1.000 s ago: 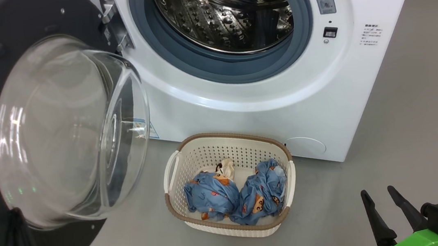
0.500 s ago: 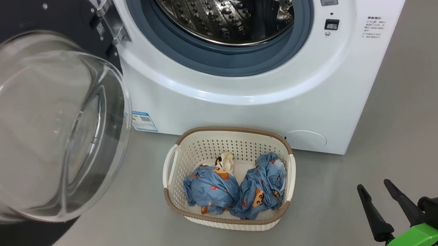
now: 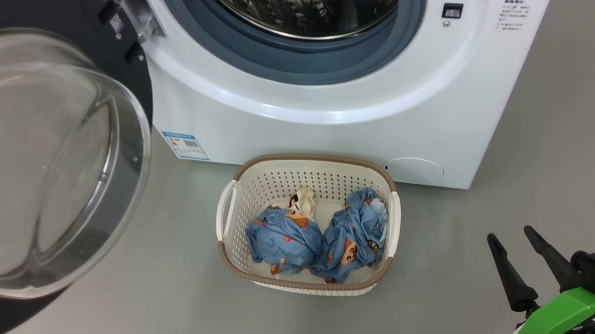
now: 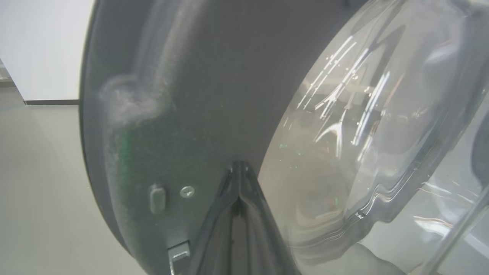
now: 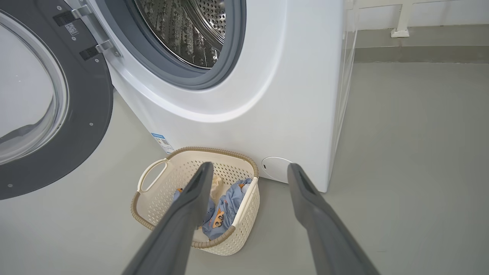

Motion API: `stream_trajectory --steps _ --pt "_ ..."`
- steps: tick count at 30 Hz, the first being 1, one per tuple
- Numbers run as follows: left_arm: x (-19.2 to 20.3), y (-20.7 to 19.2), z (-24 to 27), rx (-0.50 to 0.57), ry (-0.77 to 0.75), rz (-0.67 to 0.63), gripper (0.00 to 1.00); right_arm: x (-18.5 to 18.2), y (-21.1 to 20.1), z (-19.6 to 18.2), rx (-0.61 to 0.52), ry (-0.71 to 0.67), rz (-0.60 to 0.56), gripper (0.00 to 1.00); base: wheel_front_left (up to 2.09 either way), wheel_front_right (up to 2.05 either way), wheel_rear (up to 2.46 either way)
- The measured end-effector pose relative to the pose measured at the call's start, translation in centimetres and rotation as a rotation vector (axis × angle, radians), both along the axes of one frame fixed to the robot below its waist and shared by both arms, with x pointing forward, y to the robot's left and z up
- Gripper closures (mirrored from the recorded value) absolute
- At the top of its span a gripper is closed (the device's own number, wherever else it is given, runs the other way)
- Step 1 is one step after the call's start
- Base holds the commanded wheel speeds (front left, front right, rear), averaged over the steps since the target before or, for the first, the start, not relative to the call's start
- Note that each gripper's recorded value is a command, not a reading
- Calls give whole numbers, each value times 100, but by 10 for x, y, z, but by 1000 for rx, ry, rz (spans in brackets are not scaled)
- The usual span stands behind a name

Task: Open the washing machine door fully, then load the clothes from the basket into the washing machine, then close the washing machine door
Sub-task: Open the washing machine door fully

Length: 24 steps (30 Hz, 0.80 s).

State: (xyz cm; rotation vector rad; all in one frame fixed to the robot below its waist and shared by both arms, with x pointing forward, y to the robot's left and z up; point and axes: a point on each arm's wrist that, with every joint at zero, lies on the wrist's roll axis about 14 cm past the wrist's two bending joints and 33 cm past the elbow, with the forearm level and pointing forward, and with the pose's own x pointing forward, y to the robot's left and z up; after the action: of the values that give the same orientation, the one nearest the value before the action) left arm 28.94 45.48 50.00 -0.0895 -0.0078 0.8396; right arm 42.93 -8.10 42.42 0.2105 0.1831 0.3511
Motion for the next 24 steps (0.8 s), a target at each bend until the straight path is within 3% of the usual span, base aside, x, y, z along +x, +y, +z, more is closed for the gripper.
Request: stream_trajectory --steps 24 --pt "37 55 -8 -34 66 93 100 31 -9 -30 -17 37 -6 0 0 0 0"
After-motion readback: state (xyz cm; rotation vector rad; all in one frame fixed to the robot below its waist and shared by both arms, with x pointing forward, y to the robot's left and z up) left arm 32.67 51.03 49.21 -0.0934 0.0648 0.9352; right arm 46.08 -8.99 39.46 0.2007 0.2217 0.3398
